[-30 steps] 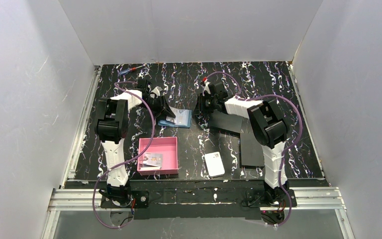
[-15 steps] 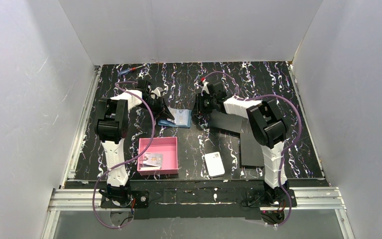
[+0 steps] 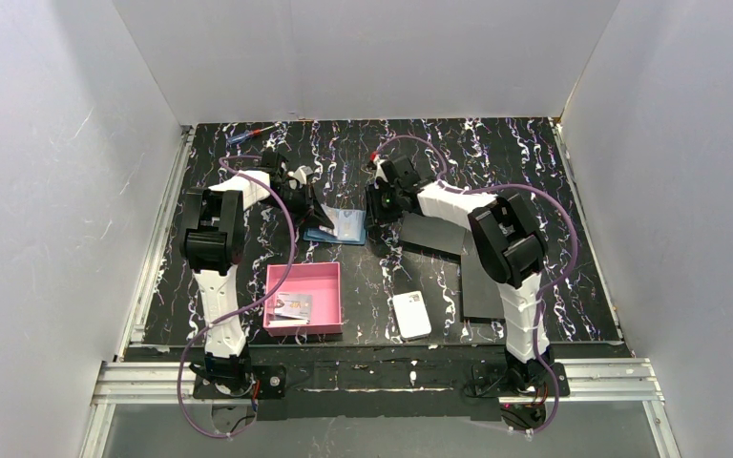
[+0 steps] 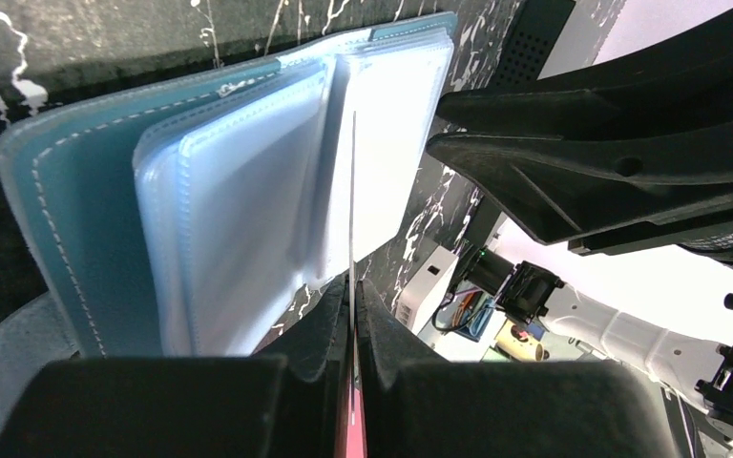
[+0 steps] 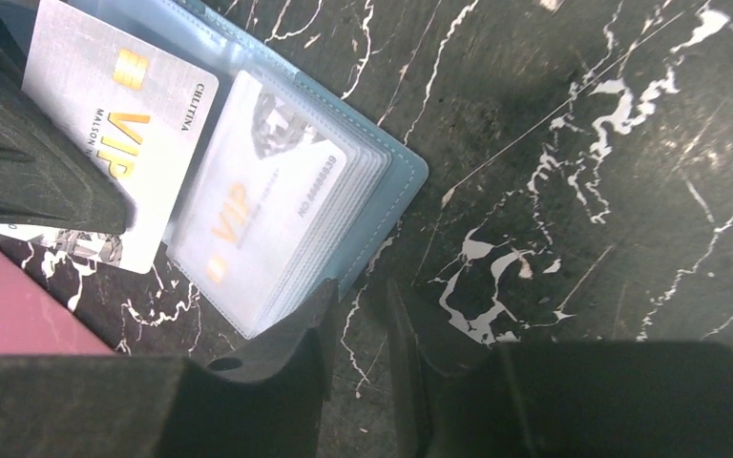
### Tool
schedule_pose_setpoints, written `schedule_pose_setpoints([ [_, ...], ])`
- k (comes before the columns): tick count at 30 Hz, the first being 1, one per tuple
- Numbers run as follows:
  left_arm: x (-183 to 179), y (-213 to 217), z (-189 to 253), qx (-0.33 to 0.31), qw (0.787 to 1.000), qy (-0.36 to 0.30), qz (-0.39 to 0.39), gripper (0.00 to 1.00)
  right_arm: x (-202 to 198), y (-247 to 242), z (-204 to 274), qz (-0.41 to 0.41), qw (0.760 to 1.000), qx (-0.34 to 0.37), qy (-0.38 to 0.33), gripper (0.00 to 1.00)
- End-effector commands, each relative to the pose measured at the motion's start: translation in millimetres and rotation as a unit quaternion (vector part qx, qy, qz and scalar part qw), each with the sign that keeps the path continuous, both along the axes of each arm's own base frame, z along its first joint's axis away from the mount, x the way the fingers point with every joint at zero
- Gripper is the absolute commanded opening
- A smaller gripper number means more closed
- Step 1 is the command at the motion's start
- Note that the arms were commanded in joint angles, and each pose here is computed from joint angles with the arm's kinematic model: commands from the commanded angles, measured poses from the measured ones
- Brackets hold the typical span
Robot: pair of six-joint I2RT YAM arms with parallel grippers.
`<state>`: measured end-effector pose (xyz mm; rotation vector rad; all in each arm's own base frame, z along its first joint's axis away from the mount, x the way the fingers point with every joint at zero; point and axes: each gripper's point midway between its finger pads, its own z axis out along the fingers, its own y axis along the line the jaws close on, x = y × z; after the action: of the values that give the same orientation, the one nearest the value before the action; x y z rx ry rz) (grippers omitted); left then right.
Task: Put the credit cards into the card holder
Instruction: Insert the credit card into the card holder.
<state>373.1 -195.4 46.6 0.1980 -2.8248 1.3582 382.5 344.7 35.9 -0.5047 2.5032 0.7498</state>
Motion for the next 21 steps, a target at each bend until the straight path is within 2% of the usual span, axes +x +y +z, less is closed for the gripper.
schedule_pose_setpoints([
  [1,3,-3,22,-0.027,0.999,-0.023,-0.015,0.00,-4,7,29,0.006,1.000,0.029,-0.005,0.32],
  [9,3,1,22,-0.011,0.999,-0.034,-0.023,0.00,-9,26,51,0.022,0.997,0.069,-0.019,0.24],
  [12,5,2,26,0.000,0.999,-0.044,-0.023,0.00,-10,29,52,0.026,0.997,0.068,-0.024,0.24],
  [16,5,3,20,0.005,0.999,-0.028,-0.020,0.06,-12,38,53,0.037,0.996,0.080,-0.027,0.26],
  [19,4,4,11,0.011,1.000,-0.011,-0.017,0.15,-14,52,47,0.045,0.992,0.119,-0.007,0.26],
  [21,5,6,10,0.019,1.000,-0.013,-0.015,0.30,-14,57,39,0.045,0.990,0.131,-0.001,0.26],
])
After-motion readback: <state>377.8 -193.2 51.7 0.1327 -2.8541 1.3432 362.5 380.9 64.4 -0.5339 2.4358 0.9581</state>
